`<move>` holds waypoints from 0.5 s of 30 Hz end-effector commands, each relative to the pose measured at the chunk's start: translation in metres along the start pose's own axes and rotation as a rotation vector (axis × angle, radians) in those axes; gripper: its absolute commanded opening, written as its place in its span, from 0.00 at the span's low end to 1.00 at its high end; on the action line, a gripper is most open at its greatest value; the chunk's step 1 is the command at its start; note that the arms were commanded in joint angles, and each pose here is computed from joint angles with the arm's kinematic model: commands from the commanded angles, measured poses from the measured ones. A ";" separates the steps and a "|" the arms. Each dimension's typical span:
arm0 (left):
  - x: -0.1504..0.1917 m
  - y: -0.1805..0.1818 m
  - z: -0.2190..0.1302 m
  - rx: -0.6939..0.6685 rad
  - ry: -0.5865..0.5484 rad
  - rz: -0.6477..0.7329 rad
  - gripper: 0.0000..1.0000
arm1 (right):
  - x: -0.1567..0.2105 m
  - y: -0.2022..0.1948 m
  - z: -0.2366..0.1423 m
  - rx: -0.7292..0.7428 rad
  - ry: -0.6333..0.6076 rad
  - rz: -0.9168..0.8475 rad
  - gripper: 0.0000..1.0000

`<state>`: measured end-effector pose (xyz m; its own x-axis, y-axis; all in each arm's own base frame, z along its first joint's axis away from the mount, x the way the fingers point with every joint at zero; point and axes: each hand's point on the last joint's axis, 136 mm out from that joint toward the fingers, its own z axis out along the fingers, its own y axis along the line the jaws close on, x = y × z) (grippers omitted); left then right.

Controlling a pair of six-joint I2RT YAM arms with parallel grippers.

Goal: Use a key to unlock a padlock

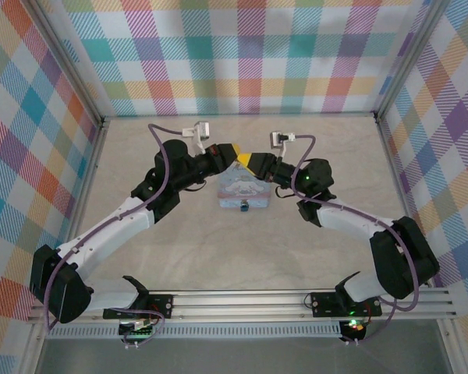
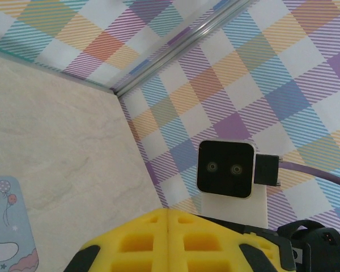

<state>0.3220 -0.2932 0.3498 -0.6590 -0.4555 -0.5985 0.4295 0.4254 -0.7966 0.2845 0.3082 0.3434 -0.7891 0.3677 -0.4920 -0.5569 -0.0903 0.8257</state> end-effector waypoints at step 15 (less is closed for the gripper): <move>-0.008 -0.031 -0.015 0.082 -0.040 0.029 0.00 | 0.003 0.007 0.005 -0.019 0.023 -0.024 0.02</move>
<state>0.3176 -0.2939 0.3571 -0.6552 -0.4637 -0.5964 0.4408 0.4064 -0.8003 0.2857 0.3134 0.3386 -0.8008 0.3526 -0.4841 -0.5443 -0.0911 0.8339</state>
